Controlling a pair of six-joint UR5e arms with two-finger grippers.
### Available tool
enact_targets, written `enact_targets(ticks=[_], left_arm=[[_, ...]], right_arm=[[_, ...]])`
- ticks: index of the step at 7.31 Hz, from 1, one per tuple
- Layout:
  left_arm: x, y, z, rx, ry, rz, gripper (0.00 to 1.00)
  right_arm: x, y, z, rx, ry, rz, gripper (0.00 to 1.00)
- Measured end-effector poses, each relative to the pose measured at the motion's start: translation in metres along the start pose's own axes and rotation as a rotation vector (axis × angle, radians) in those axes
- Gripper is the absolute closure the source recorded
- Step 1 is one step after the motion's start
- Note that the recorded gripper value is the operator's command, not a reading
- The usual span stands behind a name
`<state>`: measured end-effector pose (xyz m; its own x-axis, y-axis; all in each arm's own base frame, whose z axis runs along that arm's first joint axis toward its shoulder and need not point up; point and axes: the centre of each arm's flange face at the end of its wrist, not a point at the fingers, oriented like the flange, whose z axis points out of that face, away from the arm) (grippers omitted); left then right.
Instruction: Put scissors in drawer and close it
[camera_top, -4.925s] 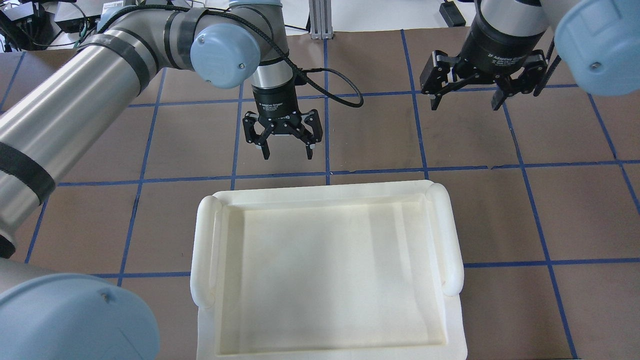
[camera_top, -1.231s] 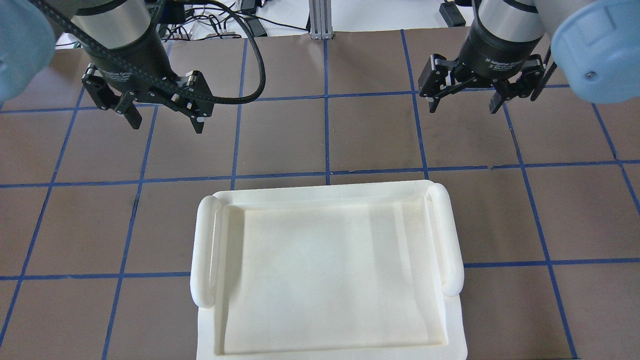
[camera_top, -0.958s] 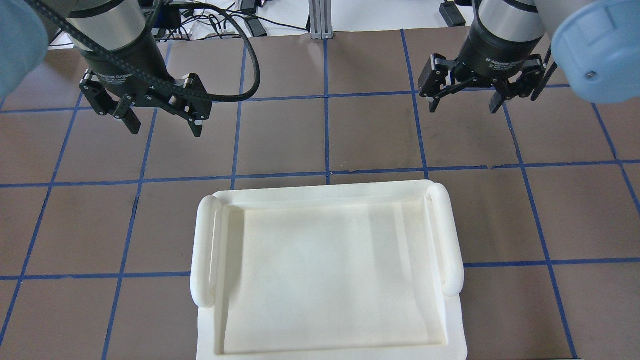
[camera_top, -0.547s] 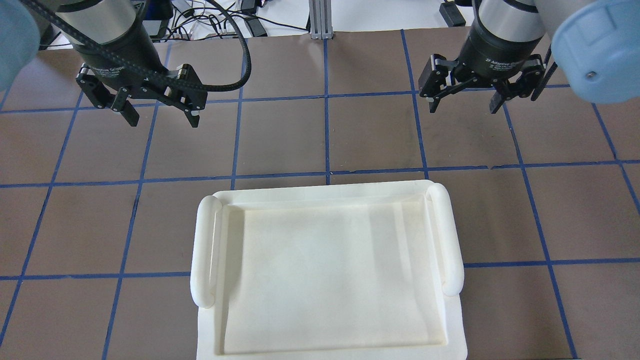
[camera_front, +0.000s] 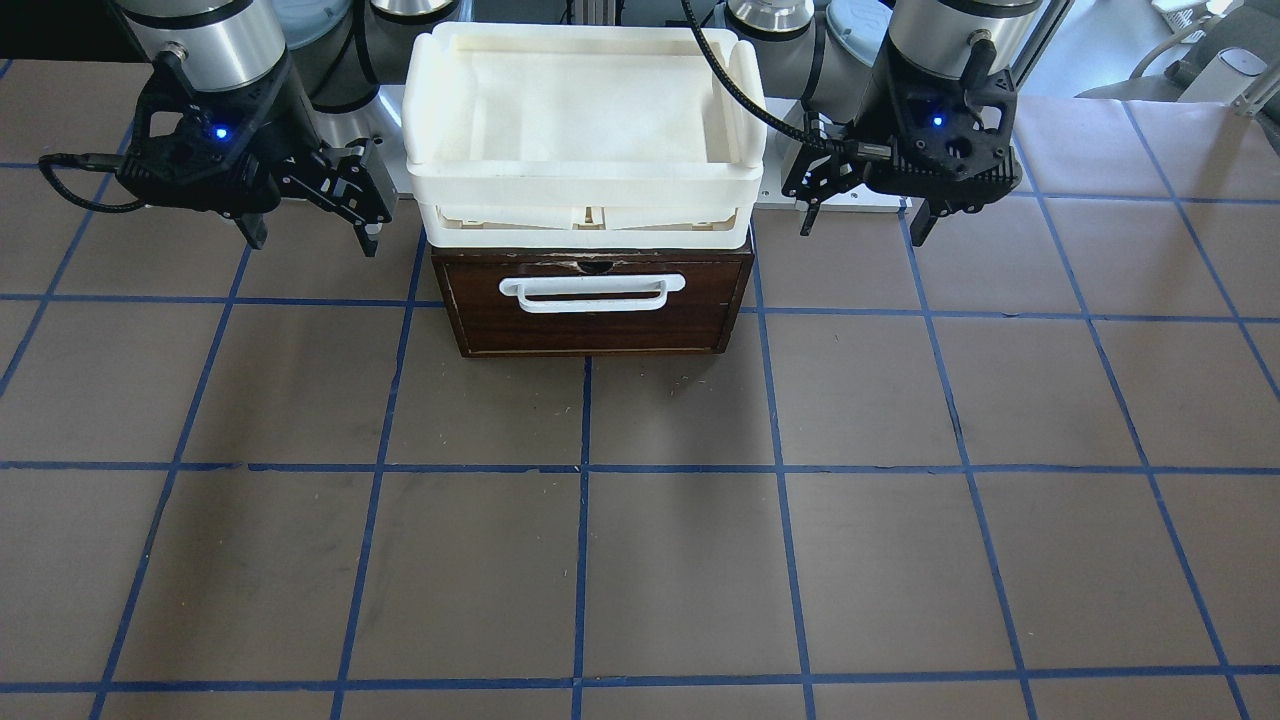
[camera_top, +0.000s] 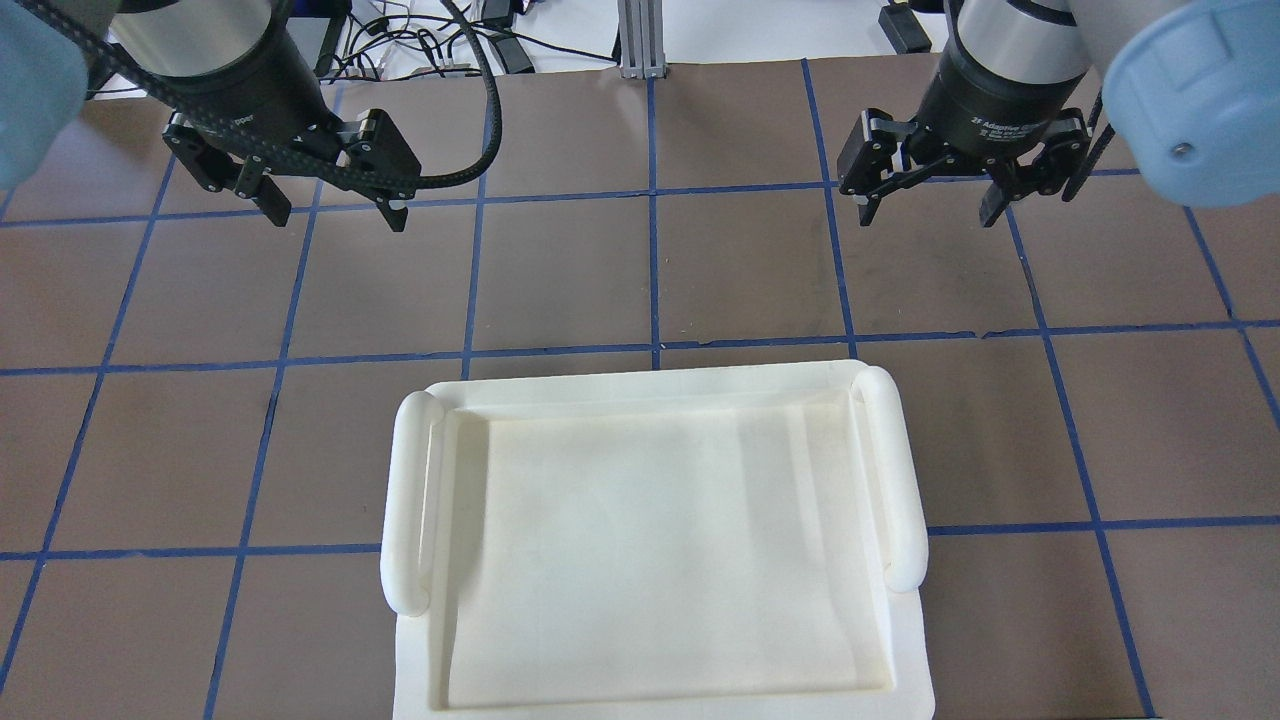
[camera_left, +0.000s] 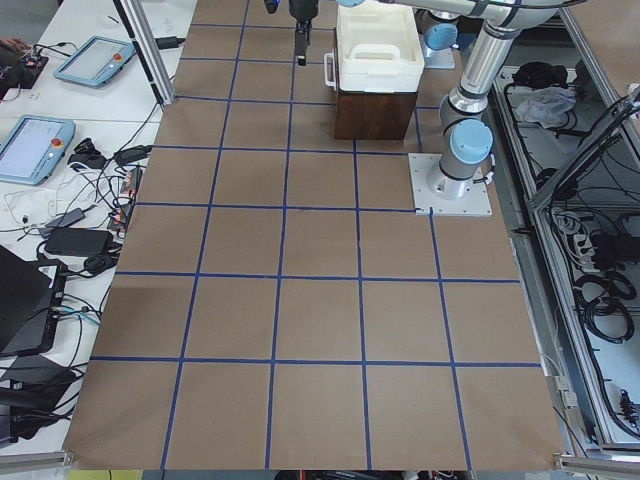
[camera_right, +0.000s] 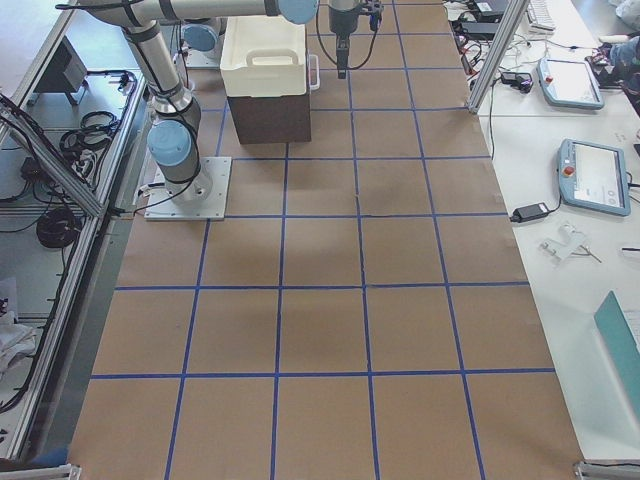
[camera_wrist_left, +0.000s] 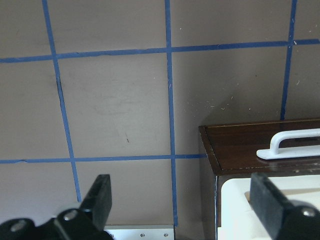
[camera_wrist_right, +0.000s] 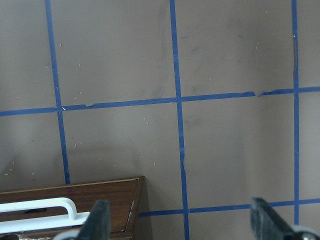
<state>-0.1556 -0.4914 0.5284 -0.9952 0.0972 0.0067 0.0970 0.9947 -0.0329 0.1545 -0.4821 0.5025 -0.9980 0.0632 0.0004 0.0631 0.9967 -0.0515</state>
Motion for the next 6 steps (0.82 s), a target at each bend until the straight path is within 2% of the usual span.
enact_targets(ticks=[2, 6], left_arm=[[0.0031, 0.0005, 0.0009, 0.025, 0.027, -0.002, 0.00], [-0.0014, 0.0063, 0.0003, 0.027, -0.012, -0.002, 0.00]], right_arm=[[0.0000, 0.0000, 0.0000, 0.000, 0.000, 0.000, 0.00], [0.0000, 0.0000, 0.0000, 0.000, 0.000, 0.000, 0.00]])
